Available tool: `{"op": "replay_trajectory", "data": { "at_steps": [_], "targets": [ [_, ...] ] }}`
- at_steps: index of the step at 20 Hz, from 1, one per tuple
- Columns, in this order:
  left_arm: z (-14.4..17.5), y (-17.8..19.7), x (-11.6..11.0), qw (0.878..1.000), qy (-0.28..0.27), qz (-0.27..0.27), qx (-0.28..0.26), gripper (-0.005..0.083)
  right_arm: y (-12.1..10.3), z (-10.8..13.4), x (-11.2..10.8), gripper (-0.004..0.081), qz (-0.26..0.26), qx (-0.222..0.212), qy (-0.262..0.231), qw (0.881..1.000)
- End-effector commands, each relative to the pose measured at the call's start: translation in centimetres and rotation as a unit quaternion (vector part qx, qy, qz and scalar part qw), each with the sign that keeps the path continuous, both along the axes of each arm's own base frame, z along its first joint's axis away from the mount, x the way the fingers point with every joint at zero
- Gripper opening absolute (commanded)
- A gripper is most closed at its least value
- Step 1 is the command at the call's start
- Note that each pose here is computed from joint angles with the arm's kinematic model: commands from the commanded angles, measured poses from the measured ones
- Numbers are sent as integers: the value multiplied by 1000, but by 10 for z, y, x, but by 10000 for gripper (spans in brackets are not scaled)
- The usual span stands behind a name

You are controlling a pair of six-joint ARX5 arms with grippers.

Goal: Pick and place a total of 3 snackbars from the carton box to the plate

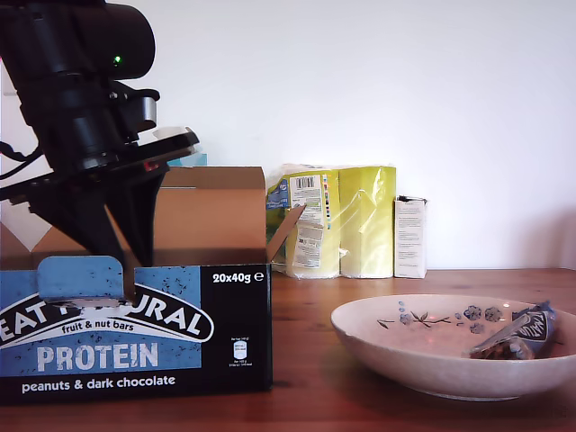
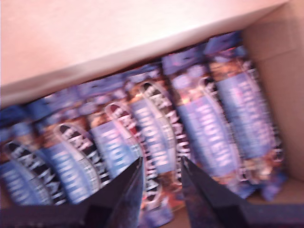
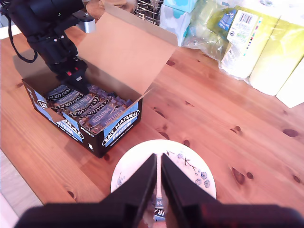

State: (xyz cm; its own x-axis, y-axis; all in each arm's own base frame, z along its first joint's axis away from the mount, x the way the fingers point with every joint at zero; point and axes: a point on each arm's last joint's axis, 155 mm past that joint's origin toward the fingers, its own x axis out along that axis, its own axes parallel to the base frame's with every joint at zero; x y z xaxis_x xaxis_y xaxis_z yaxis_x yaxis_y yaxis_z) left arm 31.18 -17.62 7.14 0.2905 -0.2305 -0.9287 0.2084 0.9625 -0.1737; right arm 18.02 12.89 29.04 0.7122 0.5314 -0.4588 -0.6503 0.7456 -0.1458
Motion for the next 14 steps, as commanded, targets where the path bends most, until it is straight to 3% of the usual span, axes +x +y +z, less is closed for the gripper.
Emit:
{"op": "replay_trajectory", "data": {
  "at_steps": [1,3,4,14],
  "targets": [
    [-13,10,-4,999,12,7,29,248,0,-8,1,-13,-1,-5,7,1000],
    [-19,14,-4,999,17,10,42,396,0,-8,1,-13,0,-6,6,1000],
    [-22,15,-3,999,19,14,46,422,0,-8,1,-13,0,-7,5,1000],
    [-49,14,2,997,40,26,55,409,0,-8,1,-13,1,-8,4,1000]
  ]
}}
